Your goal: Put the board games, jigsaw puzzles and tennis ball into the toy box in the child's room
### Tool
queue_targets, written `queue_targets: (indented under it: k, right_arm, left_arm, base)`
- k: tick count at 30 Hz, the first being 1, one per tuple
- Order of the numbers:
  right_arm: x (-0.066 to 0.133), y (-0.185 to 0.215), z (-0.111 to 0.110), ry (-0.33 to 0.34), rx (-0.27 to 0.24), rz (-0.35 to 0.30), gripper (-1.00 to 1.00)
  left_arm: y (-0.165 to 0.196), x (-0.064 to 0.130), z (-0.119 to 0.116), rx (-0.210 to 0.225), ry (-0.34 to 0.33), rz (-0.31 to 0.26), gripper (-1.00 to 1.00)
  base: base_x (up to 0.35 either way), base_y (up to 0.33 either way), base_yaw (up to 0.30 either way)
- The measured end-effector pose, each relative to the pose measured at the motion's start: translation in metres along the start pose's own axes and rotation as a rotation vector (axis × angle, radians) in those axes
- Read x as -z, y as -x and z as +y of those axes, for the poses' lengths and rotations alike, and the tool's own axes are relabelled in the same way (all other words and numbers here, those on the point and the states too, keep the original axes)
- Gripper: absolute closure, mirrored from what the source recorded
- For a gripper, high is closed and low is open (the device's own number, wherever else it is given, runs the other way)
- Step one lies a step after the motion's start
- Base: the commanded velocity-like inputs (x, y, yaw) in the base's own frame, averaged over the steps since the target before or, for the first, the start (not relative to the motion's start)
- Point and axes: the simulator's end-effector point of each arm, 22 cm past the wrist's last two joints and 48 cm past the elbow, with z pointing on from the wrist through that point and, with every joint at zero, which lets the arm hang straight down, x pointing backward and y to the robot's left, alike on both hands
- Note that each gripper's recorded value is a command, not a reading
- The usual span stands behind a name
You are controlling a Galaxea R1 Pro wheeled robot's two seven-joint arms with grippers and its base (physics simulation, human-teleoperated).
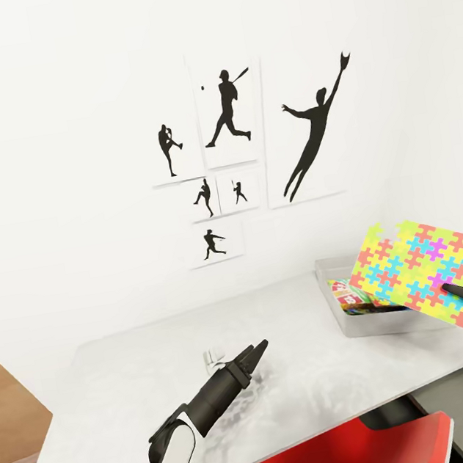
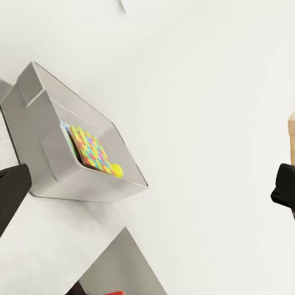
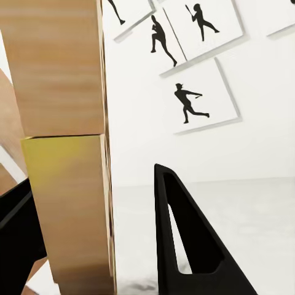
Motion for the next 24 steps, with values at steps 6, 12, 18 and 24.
queue_targets:
  k: [6,12,18,24]
  right_arm:
    - [0.0001,0.0000,0.0000,0.000,0.000,0.000,1.00]
    - [0.0003,0.0002,0.0004,0.000,0.001,0.000,1.00]
    - [0.0004,0.0003,0.0000,-0.002,0.001,0.000,1.00]
    - [0.0002,0.0000,-0.0005,-0.003,0.001,0.000,1.00]
  left_arm:
    - [-0.0003,-0.0001,0.0000,-0.003,0.001,0.001,-1.00]
    - [-0.0010,0.0000,-0.0002,-0.009,0.002,0.003,-1.00]
    - [0.0019,0.0004,0.0001,-0.012,0.002,-0.010,-1.00]
    - [0.0029,0.0004,0.0003,-0.014,0.002,-0.015,-1.00]
  base:
    - [0.010,-0.005,0.007]
    - [0.131,-0.111,0.002]
    - [0.201,-0.181,0.001]
    - [0.110,-0.100,0.000]
